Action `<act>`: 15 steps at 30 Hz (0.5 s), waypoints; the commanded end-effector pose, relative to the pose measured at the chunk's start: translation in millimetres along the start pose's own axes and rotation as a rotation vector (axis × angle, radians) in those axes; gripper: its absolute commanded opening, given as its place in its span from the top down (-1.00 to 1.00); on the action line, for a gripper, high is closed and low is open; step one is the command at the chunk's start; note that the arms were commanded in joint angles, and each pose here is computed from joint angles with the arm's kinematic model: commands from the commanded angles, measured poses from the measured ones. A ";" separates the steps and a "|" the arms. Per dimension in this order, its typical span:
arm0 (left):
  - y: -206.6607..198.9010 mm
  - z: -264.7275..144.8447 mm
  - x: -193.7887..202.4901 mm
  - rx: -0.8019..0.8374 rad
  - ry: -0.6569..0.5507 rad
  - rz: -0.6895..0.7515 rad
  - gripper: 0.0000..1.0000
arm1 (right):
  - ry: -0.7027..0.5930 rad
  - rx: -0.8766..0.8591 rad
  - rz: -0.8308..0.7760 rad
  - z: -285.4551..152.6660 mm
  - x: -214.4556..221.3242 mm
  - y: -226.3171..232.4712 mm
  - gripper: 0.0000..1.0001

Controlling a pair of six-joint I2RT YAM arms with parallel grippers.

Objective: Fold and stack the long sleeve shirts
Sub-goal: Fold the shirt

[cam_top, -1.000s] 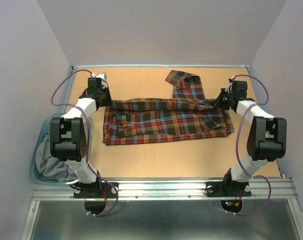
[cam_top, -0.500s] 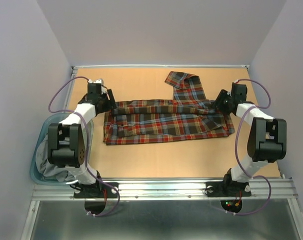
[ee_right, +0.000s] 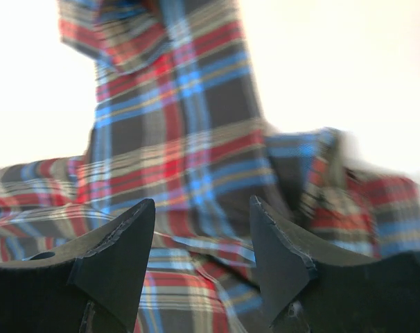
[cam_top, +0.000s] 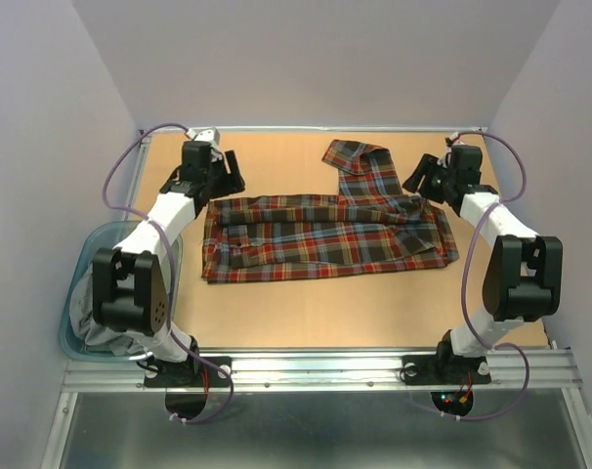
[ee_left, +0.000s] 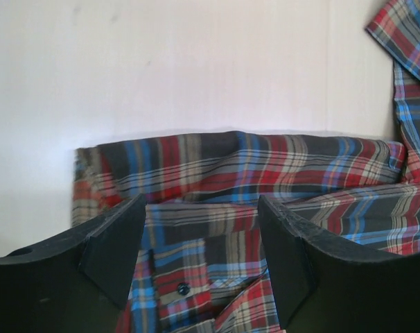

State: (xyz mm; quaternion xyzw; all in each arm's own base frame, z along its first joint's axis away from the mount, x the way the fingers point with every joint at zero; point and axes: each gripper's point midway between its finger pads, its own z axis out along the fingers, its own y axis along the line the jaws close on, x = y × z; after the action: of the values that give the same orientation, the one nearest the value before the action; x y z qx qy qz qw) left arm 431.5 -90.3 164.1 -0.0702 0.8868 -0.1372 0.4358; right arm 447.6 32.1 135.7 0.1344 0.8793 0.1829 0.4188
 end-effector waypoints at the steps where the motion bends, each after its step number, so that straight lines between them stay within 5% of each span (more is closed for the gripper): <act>1: -39.2 16.8 2.7 0.067 0.026 0.047 -0.53 | -0.045 -0.081 -0.080 8.6 -22.2 36.7 -0.24; 15: -44.1 39.4 87.8 0.057 0.221 0.120 -0.55 | -0.023 -0.018 -0.262 98.3 -44.9 9.2 -0.44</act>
State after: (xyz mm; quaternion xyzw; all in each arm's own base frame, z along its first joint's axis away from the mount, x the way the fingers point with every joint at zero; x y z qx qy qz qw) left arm 420.4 -162.6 95.8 0.0018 0.9244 -0.1486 0.3514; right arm 522.5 53.0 93.8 0.0418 0.8985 0.1587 0.4071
